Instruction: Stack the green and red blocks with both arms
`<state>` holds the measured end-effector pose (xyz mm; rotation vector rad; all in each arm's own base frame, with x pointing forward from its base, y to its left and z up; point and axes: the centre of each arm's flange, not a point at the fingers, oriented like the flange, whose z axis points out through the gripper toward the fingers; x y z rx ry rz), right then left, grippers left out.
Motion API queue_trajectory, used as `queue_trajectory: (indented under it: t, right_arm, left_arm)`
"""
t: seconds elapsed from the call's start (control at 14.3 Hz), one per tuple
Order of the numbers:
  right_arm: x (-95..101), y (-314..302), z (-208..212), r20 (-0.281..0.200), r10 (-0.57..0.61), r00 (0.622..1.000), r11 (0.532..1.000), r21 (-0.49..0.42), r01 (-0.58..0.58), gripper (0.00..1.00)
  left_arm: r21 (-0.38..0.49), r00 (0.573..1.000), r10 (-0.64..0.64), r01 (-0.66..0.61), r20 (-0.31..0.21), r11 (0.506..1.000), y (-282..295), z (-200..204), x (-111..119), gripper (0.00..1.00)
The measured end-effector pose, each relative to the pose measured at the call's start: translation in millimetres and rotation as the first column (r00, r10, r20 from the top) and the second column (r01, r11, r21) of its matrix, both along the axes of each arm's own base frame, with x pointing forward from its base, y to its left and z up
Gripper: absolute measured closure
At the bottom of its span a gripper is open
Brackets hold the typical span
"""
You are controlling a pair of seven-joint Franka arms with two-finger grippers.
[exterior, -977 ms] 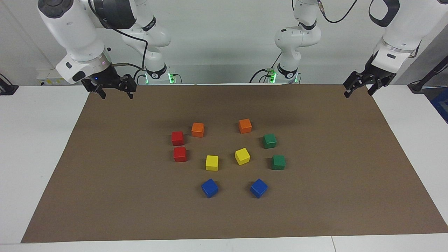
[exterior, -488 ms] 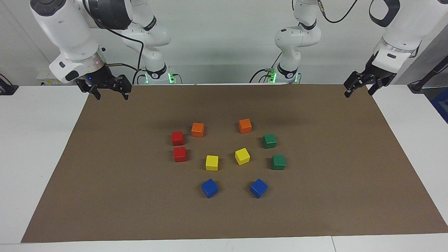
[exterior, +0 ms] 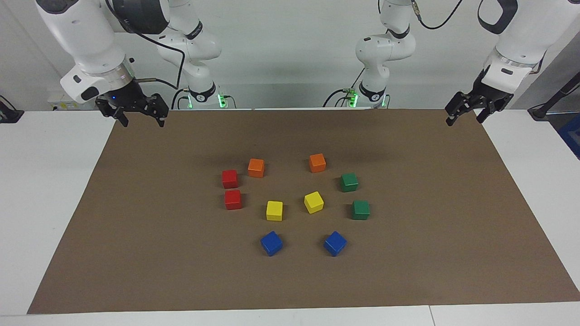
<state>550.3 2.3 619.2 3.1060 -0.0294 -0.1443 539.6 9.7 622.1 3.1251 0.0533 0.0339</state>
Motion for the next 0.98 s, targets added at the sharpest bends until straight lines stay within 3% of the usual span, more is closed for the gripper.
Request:
queue_trajectory:
  t: [0.49,0.98]
  right_arm:
    - [-4.8,-1,2,0.002,-0.002,1.000,1.000,0.001,0.002,0.00]
    - [-4.5,10,-7,-0.017,0.020,1.000,1.000,0.001,-0.020,0.00]
  left_arm:
    - [-0.008,0.999,-0.034,0.034,0.028,0.999,-46,-12,4,0.00]
    - [-0.035,0.996,-0.083,0.084,0.046,0.996,-122,-107,-3,0.00]
